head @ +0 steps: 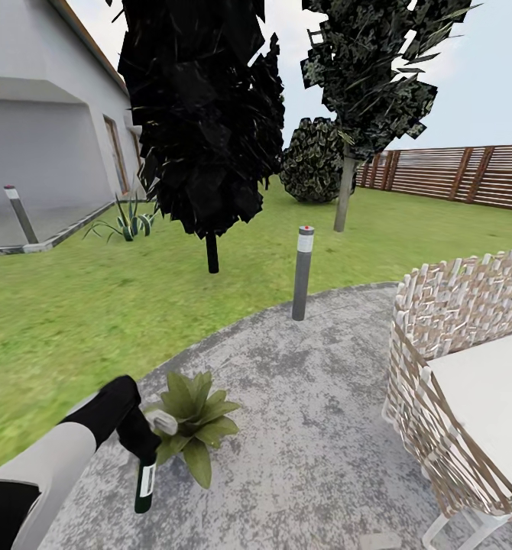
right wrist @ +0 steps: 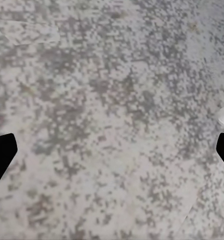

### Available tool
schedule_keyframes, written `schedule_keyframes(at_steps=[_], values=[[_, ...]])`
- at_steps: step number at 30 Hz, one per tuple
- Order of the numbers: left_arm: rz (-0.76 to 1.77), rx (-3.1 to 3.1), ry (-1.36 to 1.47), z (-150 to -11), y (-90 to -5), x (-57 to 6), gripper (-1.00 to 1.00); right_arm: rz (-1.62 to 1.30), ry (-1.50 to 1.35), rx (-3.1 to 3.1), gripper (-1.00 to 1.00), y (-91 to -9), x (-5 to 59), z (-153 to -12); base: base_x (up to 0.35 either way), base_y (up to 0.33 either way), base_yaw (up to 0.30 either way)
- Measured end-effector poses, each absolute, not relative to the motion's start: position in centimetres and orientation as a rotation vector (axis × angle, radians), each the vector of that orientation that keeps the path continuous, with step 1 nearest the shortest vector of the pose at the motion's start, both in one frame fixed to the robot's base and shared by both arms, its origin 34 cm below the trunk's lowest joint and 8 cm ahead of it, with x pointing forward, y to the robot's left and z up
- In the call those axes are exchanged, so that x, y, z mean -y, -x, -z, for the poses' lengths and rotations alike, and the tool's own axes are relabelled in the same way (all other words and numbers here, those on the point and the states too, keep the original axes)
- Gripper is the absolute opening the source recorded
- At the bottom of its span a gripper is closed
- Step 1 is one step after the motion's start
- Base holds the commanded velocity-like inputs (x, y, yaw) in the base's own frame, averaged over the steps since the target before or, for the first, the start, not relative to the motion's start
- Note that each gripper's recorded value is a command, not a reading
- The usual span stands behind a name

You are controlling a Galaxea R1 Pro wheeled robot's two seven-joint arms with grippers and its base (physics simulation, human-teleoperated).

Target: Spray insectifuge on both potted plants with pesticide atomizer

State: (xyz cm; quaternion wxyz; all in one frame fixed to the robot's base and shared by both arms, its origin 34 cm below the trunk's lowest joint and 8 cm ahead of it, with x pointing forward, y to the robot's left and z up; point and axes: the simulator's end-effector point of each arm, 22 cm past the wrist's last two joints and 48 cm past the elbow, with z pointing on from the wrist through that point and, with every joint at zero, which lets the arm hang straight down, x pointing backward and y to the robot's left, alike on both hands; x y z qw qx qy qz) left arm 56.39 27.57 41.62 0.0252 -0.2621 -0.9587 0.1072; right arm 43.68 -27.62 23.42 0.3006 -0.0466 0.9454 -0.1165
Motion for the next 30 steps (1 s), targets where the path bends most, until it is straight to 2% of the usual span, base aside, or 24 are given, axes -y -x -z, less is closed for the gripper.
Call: schedule_keyframes(at_steps=[8,13,18,30], values=[[-0.335,2.965,0.833,-41.6,-56.5,-27.3,-1.00,0.308,0.123,-2.508,1.00,-43.7,27.6,-23.4,0.009,-0.003,0.000],[-0.343,2.966,0.829,-41.6,-56.5,-27.1,-1.00,0.308,0.121,-2.508,1.00,-43.7,27.6,-23.5,0.154,-0.113,0.010],[-0.355,2.958,0.828,-41.4,-56.2,-26.7,-1.00,0.307,0.118,-2.510,1.00,-43.7,27.5,-23.4,0.033,-0.019,0.196],[-0.405,2.860,0.926,-37.2,-51.1,-26.4,-1.00,0.309,0.119,-2.512,1.00,-43.6,27.5,-23.3,0.001,-0.001,0.044]])
